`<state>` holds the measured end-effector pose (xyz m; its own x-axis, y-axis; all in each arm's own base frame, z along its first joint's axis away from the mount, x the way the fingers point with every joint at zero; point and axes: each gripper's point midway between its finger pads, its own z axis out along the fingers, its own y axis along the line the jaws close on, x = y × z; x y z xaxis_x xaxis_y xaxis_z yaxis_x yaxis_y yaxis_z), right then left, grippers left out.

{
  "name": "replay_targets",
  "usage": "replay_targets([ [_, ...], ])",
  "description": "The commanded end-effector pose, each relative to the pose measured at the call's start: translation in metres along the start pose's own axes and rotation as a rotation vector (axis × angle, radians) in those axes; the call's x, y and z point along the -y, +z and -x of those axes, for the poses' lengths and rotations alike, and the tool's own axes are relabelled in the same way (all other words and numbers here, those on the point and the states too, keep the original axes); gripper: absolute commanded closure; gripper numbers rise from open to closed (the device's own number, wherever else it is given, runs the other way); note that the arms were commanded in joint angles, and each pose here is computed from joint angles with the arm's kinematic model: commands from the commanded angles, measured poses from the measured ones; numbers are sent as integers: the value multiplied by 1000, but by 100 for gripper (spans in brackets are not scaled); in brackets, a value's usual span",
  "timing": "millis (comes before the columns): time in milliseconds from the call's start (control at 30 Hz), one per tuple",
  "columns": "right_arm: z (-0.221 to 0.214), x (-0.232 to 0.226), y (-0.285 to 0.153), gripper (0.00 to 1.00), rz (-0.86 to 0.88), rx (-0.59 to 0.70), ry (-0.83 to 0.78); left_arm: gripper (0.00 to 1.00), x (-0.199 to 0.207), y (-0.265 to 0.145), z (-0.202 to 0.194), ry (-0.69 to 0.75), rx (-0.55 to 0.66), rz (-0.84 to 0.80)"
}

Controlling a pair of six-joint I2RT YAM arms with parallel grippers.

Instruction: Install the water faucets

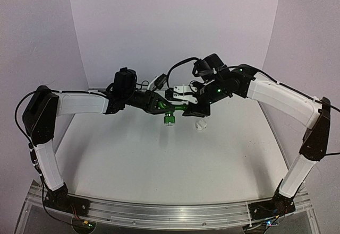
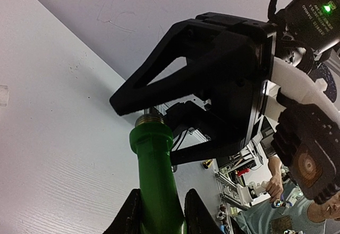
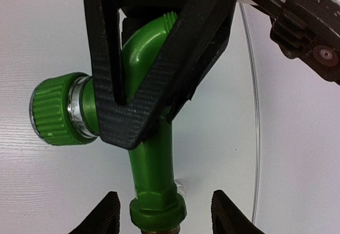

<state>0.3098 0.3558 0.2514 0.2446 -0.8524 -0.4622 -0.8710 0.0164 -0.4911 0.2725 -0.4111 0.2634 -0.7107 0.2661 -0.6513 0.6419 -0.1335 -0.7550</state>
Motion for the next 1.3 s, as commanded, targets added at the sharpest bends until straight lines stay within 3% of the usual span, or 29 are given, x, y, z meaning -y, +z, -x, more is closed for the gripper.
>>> replay_targets([
  [0, 9, 7, 1, 49, -38, 7, -23, 95, 15, 3, 13, 53, -3, -39],
  [267, 11, 12, 2, 82, -63, 9, -10, 94, 13, 3, 14, 44, 1, -31],
  [433, 12, 20, 2, 100, -100, 8, 19, 73, 10, 3, 16, 36, 14, -10],
  [600, 19, 32, 0, 100, -156, 26, 64, 59, 0, 3, 20, 12, 38, 29],
  [1133, 30, 19, 10, 100, -147, 45, 39, 62, -3, -5, 27, -27, 75, -16],
  [1267, 29, 16, 14, 100, -139, 39, 36, 57, -2, -4, 27, -30, 75, -29],
])
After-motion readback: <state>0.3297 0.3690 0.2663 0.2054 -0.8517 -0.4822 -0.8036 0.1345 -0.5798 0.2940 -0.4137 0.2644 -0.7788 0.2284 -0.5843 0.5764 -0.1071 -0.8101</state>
